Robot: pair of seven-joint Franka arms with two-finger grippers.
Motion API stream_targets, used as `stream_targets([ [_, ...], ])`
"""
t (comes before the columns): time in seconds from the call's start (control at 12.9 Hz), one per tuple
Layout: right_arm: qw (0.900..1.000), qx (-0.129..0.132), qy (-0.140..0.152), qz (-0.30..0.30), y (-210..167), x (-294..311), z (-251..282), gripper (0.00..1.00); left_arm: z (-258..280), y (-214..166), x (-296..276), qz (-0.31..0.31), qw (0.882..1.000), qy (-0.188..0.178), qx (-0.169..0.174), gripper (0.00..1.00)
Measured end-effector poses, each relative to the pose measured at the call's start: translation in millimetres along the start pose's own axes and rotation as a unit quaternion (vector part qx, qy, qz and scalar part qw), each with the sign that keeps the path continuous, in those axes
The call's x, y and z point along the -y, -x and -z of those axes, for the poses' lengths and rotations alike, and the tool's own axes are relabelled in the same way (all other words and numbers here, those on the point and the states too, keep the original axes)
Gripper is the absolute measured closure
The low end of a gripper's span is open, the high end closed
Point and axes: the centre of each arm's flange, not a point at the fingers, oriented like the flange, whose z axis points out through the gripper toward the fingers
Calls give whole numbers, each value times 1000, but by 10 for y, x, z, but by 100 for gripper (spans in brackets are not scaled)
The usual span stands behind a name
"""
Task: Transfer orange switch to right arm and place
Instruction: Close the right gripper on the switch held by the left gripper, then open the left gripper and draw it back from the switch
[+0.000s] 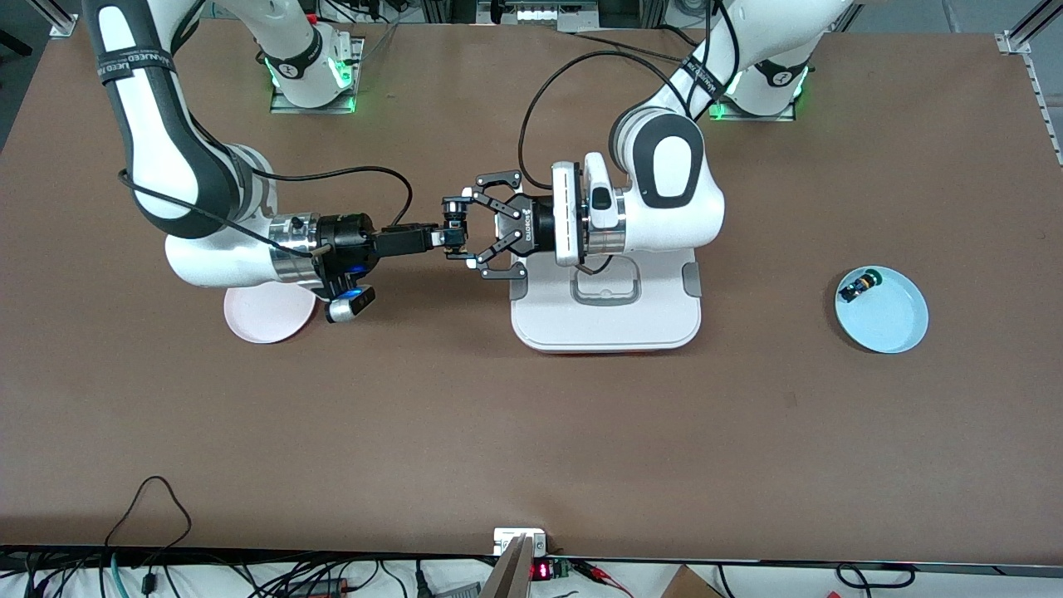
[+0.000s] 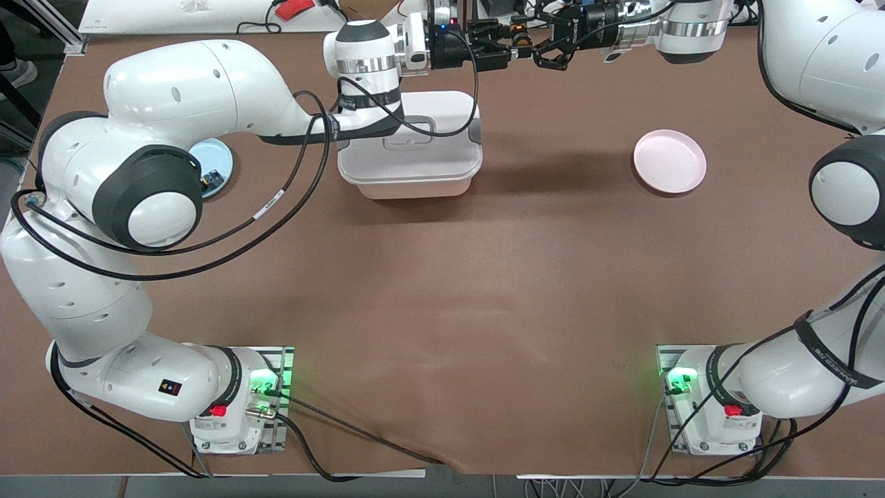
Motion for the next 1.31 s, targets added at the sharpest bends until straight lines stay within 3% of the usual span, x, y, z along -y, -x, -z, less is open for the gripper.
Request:
stream_targets([
  [0.46,1000,0,0,6,0,4,0,54,-1,-4,0,-1,1000,0,0,27],
  [0.69,1000,-1,0,6,-3,3,4,56,-5,-28,-15,-8,1000,1,-1,1],
  [0.77,1000,-1,0,8,-3,4,4,59,-5,-40,-21,-9,1000,1,-1,0],
  [1.31,1000,-3,-2,15,-11,22,36,59,25,-122,-29,-15,1000,-1,-4,0],
])
